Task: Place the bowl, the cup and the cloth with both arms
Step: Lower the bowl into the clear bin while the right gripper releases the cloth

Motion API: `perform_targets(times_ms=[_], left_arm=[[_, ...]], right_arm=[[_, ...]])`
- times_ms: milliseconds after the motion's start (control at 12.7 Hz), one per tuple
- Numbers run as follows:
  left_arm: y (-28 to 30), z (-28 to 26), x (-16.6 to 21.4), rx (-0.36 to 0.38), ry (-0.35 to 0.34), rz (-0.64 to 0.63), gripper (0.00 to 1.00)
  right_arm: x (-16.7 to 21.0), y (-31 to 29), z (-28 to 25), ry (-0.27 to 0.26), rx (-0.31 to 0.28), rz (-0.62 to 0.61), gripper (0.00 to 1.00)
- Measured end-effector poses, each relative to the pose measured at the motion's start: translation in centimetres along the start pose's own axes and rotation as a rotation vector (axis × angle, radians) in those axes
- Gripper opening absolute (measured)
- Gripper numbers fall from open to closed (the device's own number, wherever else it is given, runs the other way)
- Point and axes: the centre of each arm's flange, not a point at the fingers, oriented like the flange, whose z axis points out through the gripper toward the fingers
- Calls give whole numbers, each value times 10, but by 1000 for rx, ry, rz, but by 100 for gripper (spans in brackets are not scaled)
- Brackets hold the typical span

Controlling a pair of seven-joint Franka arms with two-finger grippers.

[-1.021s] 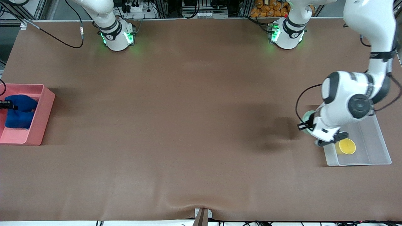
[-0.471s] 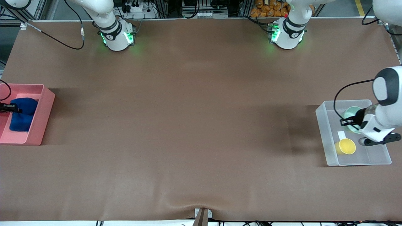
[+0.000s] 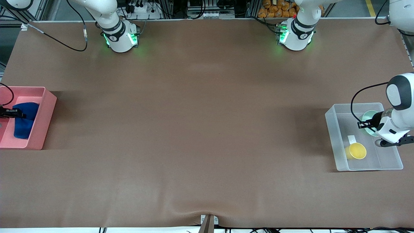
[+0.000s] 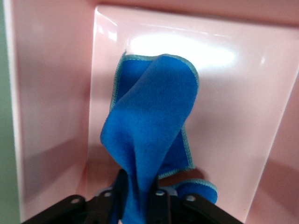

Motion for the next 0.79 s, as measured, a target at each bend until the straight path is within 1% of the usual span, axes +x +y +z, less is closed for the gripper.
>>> perform_targets(times_ms=[79,157,236,314,393,471,550,707,785], left_arm=[[-8,12,-4,-3,8,1,3],[-13,22,-8,-5,14,5,3],[-17,30,-12,-7,19,5,3],[-19,39,-16,-8,28,2,3],[-21,47,-20,-9,39,0,3],[-22,56,-25,-8,47,5,3],[-24,66,-30,-2,48,17,3],[-33,78,-38,17,43,41,3],[-35,80,-39,18,43,64,9]], right_arm=[[4,-3,-1,1,-2,-7,41],[7,-6,-5,2,-4,-12,53],[10,-9,-11,-3,-1,-18,63],[13,-13,-22,-7,1,-25,76],[16,-19,-35,-6,-3,-33,85],[19,-26,-52,-2,-9,-36,96],[22,-35,-71,2,-16,-28,100],[31,-65,-108,1,-25,11,100],[37,-83,-124,-3,-28,28,100]])
